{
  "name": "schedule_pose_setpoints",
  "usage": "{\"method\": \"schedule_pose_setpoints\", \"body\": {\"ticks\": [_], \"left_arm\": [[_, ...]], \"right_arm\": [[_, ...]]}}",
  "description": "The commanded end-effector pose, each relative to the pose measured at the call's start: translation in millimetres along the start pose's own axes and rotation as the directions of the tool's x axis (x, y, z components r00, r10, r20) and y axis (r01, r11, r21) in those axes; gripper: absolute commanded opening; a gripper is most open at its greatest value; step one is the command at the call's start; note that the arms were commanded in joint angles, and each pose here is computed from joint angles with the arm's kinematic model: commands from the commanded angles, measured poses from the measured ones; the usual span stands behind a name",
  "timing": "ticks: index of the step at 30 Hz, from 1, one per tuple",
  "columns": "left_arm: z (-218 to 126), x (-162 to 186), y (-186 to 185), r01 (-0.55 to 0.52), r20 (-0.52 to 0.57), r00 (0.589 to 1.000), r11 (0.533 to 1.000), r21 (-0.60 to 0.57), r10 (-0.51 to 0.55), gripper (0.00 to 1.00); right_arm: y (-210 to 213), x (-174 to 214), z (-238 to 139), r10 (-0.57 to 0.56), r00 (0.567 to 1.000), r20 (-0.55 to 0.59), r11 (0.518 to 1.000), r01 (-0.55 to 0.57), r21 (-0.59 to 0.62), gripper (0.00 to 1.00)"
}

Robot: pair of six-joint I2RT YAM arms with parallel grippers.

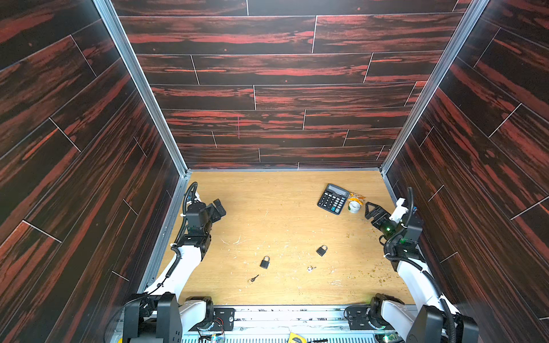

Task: Unlock with the key
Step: 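Move the right gripper over the silver key while the left gripper advances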

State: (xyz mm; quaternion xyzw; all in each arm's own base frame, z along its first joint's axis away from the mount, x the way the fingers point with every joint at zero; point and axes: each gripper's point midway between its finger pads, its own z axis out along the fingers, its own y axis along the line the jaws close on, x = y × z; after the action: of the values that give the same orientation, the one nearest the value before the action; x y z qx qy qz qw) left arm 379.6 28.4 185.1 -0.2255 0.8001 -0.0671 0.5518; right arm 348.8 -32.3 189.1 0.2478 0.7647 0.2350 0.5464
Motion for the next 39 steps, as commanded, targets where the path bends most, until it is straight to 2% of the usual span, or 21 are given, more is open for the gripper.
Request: {"method": "schedule_pose_setpoints", "body": {"ticks": [1, 3, 5, 11, 14, 20, 25, 31, 39], "left_arm": [[-5, -8, -2, 0.074, 0.027, 0.997, 0.997, 0.016, -0.074, 0.99], [-9, -11, -3, 0.069, 0.043, 0.997, 0.997, 0.025, -0.07, 1.0], [-11, -13, -2, 0.09, 0.049, 0.995, 0.996, 0.019, -0.091, 1.0], [-19, -4, -19, 0.064, -0.012, 0.998, 0.991, 0.118, -0.063, 1.0], [-27, 2, -29, 0.077, -0.044, 0.997, 0.982, 0.175, -0.071, 0.99], [-45, 12, -51, 0.071, -0.078, 0.996, 0.964, 0.257, -0.053, 1.0], [-57, 37, -73, 0.048, -0.156, 0.988, 0.949, 0.31, 0.001, 0.99], [-72, 70, -101, 0.043, -0.244, 0.968, 0.919, 0.393, 0.059, 1.0], [-89, 110, -118, 0.043, -0.338, 0.934, 0.902, 0.43, 0.117, 1.0]], "right_arm": [[-32, 6, -8, 0.098, 0.995, -0.01, 0.986, -0.095, 0.14, 0.99], [-52, 5, -8, 0.102, 0.994, -0.034, 0.958, -0.089, 0.272, 0.99], [-58, 10, -5, 0.109, 0.99, -0.084, 0.947, -0.077, 0.312, 0.99], [-42, 31, 3, 0.12, 0.975, -0.185, 0.973, -0.078, 0.219, 0.99], [-25, 52, 6, 0.103, 0.953, -0.286, 0.984, -0.056, 0.167, 0.99], [12, 110, 1, -0.051, 0.883, -0.467, 0.982, 0.129, 0.138, 0.99], [33, 140, -12, -0.064, 0.831, -0.552, 0.985, 0.14, 0.098, 0.99], [53, 187, -36, -0.082, 0.742, -0.666, 0.978, 0.188, 0.088, 0.99], [78, 242, -74, -0.081, 0.628, -0.774, 0.973, 0.22, 0.076, 0.98]]}}
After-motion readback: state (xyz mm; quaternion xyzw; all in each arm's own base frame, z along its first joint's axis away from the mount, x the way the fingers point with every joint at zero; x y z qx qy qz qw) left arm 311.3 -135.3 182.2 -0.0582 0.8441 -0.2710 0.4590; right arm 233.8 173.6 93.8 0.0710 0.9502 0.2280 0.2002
